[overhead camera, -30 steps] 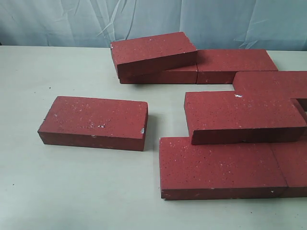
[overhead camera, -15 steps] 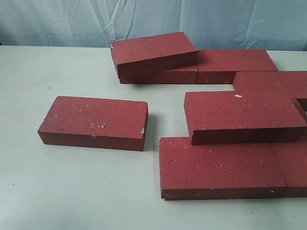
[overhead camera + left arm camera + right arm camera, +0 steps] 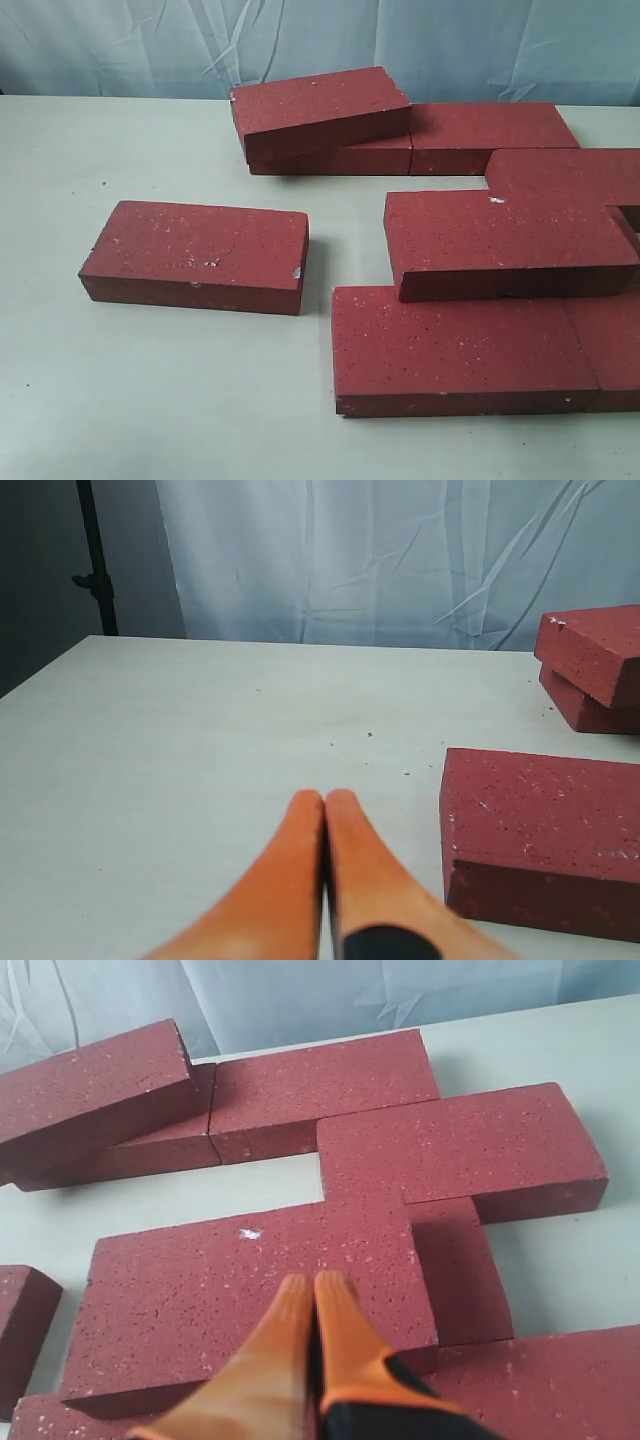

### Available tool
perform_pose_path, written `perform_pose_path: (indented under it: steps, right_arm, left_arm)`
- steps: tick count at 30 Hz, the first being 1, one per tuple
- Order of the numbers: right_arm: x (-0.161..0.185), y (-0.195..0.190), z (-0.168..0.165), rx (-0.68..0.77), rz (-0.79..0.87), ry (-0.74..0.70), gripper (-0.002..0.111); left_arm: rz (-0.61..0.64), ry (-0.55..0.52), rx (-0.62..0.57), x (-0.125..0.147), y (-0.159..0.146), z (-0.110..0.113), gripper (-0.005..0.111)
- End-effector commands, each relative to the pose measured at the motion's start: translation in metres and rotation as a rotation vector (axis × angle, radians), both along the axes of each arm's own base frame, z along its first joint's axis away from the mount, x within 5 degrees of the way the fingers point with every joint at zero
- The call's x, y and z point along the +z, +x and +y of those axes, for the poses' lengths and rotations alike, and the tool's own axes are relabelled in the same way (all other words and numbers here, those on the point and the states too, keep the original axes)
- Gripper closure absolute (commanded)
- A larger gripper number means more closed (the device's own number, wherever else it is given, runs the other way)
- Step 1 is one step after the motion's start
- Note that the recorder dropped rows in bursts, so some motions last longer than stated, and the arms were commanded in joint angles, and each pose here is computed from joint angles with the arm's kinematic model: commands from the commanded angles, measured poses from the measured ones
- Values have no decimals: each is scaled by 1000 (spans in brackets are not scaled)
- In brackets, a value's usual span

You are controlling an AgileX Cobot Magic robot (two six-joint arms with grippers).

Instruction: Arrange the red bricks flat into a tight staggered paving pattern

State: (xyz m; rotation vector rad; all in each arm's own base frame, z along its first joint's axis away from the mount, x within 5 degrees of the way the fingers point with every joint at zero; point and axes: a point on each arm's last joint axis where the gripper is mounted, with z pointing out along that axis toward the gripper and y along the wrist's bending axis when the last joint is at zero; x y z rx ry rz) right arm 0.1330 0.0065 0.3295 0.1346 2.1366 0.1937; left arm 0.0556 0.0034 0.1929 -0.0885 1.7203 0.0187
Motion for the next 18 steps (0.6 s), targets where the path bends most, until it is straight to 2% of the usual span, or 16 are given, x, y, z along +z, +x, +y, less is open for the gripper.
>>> perform_pose_path:
  steps: [1, 9, 11, 16, 18]
  right_arm:
    - [5, 2, 0, -8, -32, 12, 109]
    - [1, 2, 0, -2, -17, 5, 109]
    - [0, 1, 0, 1, 1, 5, 109]
    - [1, 3, -1, -1, -14, -4, 109]
    - [-4, 8, -1, 1, 31, -22, 109]
  left_arm:
    - [1, -5, 0, -1, 0, 0, 107]
    - [1, 0, 0, -1, 0, 0, 107]
    - [-10, 45, 4, 0, 0, 1, 107]
    - [-141, 68, 3, 12, 1, 1, 107]
    - [-186, 71, 3, 16, 1, 1, 107]
